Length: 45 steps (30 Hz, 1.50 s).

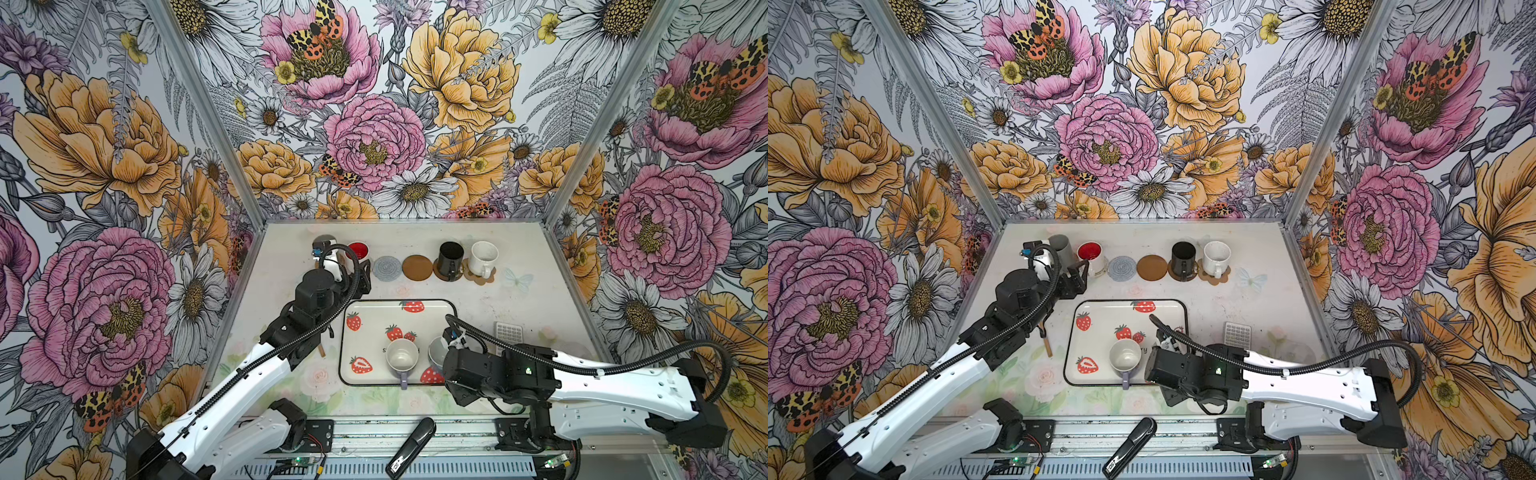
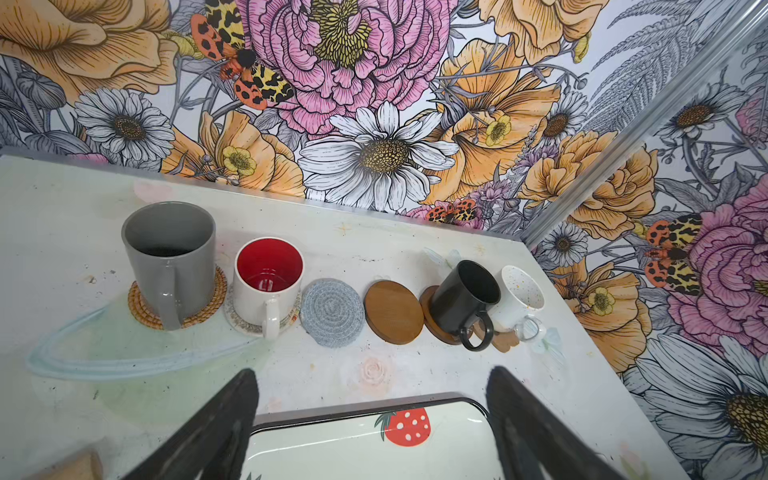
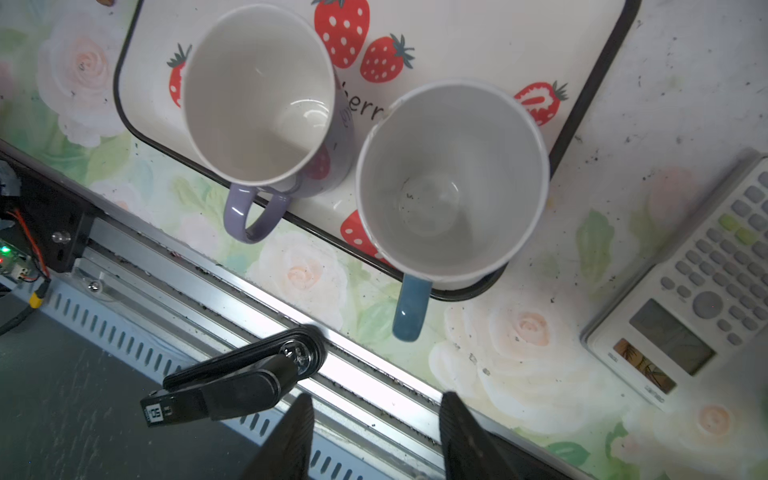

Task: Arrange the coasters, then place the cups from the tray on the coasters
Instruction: 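Move the right gripper over the blue-handled mug on the tray, then lower the right gripper onto the blue-handled mug rim and grasp it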

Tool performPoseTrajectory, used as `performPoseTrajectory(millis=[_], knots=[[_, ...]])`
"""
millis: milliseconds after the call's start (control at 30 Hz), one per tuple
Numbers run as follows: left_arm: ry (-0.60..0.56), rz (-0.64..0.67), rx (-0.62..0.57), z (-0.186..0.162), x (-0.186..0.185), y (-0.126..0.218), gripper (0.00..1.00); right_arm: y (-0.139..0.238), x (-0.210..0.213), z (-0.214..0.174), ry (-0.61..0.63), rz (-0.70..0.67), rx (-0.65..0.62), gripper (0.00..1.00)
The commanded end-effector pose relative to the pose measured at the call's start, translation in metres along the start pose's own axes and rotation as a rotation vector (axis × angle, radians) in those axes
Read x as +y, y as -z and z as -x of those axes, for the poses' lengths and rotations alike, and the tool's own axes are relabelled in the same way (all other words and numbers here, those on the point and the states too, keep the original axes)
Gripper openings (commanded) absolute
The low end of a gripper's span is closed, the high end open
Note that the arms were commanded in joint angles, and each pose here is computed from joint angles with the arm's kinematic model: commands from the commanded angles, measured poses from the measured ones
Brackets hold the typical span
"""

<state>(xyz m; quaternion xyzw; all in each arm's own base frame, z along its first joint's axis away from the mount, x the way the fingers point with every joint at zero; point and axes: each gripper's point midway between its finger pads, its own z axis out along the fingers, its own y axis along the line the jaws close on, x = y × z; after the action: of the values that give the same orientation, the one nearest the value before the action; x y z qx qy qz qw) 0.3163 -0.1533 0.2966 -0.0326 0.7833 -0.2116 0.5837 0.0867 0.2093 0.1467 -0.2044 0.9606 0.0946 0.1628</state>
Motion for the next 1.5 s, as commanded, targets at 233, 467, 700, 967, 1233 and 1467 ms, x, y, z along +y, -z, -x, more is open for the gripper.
performPoseTrajectory(millis=[233, 467, 700, 967, 1233, 1467], knots=[[0.015, -0.036, 0.011, -0.005, -0.007, 0.002, 0.88, -0.013, -0.013, -0.004, -0.102, -0.025, -0.056, 0.53], [0.015, -0.040, 0.016, -0.006, -0.009, 0.003, 0.88, -0.024, -0.006, 0.000, -0.095, 0.005, -0.079, 0.55], [0.014, -0.041, 0.011, -0.004, -0.009, 0.004, 0.88, -0.034, -0.003, 0.004, -0.095, 0.030, -0.084, 0.56], [0.007, -0.030, 0.021, -0.006, -0.009, -0.001, 0.89, -0.047, -0.009, 0.006, -0.105, 0.027, -0.053, 0.56], [0.000, -0.022, 0.029, -0.008, -0.008, -0.004, 0.89, -0.057, -0.011, 0.009, -0.112, 0.029, -0.036, 0.56], [-0.004, -0.018, 0.046, -0.012, -0.009, -0.009, 0.89, -0.069, -0.011, 0.009, -0.121, 0.026, -0.029, 0.52]])
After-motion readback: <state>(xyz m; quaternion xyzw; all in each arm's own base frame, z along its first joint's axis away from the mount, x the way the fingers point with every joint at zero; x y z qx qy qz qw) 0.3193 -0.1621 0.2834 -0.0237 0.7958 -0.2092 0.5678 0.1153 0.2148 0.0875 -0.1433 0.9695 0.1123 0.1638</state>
